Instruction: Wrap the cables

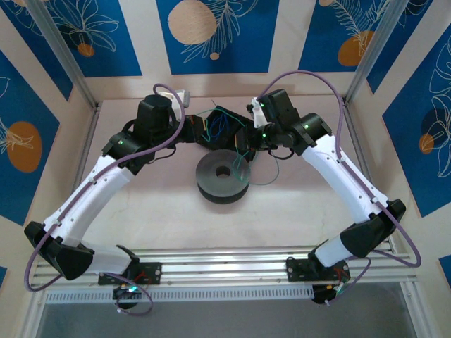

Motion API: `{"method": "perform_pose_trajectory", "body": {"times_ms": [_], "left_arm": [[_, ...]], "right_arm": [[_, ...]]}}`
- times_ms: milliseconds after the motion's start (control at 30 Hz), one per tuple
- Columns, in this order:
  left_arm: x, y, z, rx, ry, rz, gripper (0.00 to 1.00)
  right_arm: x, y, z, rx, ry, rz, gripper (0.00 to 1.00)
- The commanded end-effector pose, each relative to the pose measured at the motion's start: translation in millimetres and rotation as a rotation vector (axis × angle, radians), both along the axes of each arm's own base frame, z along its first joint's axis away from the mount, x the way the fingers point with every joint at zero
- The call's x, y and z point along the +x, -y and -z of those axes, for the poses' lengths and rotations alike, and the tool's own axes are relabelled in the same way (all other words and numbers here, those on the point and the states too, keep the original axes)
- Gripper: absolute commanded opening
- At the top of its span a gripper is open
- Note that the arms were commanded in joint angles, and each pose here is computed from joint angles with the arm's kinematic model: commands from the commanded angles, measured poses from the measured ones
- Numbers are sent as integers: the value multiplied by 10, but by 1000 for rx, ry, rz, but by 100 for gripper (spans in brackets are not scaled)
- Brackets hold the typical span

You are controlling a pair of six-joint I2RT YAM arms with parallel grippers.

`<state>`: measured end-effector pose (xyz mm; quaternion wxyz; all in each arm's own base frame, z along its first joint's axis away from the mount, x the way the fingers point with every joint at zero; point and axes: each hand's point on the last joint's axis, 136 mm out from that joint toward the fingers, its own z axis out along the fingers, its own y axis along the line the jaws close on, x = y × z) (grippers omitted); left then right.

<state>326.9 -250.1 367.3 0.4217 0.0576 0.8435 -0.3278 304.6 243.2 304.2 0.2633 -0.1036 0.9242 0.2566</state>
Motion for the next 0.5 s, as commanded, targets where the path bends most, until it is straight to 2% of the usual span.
{"method": "perform_pose_trajectory", "body": {"times_ms": [0,233,400,467], "left_arm": [[-42,17,-198,-42,31,15,0],[-41,19,-203,-44,31,16,0],[-47,14,-212,-45,33,16,0],[-47,6,-217,-42,35,13,0]], "right_arm": [[4,-22,43,4,-21,-3,29],[13,-24,57,4,-24,-1,20],[21,-25,78,1,-30,-1,10],[23,-30,77,2,-30,-1,2]]}}
